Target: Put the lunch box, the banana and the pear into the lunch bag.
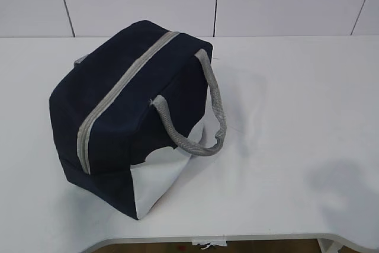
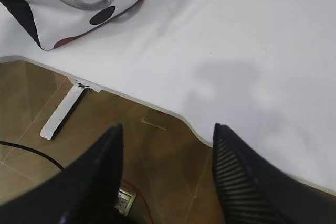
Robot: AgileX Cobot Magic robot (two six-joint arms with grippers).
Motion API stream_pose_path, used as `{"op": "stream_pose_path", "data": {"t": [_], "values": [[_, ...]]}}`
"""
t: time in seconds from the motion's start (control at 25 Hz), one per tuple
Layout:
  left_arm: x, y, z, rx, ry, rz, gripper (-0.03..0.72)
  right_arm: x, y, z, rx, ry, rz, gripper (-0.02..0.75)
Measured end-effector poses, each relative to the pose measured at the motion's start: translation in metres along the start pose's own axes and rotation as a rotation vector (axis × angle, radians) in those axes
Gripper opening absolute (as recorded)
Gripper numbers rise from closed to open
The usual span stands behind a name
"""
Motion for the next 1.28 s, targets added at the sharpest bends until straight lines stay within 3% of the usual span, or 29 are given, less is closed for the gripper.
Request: {"op": "stream_pose_path", "data": {"t": [0.28, 0.48, 1.04, 1.28], "values": [[0.001, -0.030, -0.026, 0.019, 0.011, -0.001, 0.368, 0.001, -0.012, -0.036, -0.126, 0.005, -0.013, 0.428], [0.002, -0.046, -0.043, 0.070, 0.016, -0.001, 0.340, 0.003, -0.027, -0.043, -0.116, 0.007, 0.000, 0.429], [0.003, -0.046, -0.045, 0.069, 0.016, 0.003, 0.307, 0.003, -0.029, -0.044, -0.112, 0.020, 0.003, 0.431], [0.009, -0.047, -0.045, 0.070, 0.050, 0.077, 0.281, -0.001, -0.030, -0.044, -0.112, -0.001, -0.042, 0.432]]}}
Point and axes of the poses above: a point on each arm's last joint axis where the gripper is mounted, y pointing back along that axis away from the gripper, x along the wrist's bending axis when the last joint is at zero, z = x × y, the point moved 10 cm from there along -y, pointing out along that axis toward the gripper, and after that the axes turned 1 degree about y, right-handed, at the moved point
